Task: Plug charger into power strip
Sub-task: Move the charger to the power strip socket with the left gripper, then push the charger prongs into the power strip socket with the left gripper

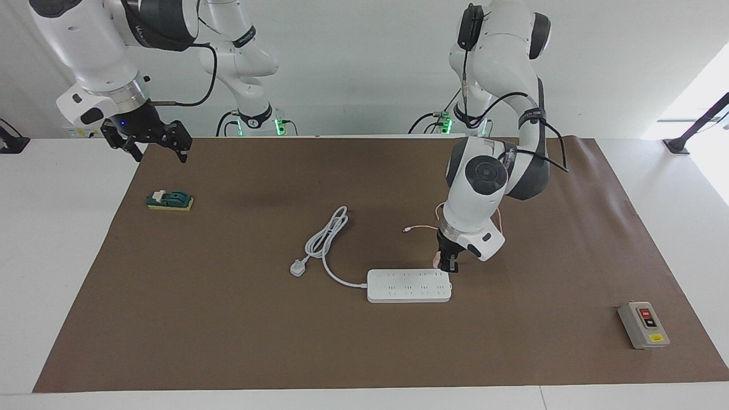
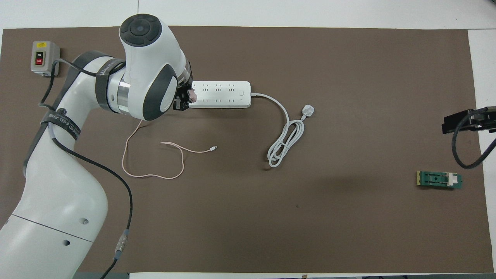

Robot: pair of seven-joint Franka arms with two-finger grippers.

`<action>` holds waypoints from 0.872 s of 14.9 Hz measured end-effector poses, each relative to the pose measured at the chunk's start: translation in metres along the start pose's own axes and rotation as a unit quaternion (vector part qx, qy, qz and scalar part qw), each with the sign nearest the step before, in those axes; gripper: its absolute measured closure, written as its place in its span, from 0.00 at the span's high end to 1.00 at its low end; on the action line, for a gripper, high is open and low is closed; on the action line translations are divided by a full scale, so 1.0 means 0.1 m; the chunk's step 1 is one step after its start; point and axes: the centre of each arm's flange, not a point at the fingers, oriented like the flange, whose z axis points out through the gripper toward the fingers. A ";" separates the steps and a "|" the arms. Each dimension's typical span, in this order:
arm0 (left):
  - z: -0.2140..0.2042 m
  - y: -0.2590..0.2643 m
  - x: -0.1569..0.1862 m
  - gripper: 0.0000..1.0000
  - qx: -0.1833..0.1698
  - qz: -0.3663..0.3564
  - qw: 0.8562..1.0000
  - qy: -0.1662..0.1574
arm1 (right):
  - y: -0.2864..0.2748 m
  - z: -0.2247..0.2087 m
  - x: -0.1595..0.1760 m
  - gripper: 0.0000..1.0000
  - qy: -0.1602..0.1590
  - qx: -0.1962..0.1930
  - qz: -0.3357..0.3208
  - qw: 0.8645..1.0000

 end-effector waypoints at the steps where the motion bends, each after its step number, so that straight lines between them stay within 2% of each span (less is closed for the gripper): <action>1: 0.04 0.00 -0.03 0.31 0.001 -0.003 1.000 0.001 | 0.00 0.00 0.00 1.00 0.000 0.000 -0.006 1.000; 4: 0.13 0.01 -0.05 0.31 0.003 -0.005 1.000 0.005 | -0.02 0.00 0.00 1.00 -0.003 0.000 -0.013 1.000; 9: 0.13 0.08 0.14 0.31 -0.008 -0.013 1.000 0.021 | -0.09 -0.02 0.00 1.00 -0.002 -0.001 -0.019 1.000; 13: 0.29 0.12 0.17 0.31 -0.006 -0.013 1.000 0.027 | -0.11 -0.02 -0.01 1.00 -0.003 -0.001 -0.020 1.000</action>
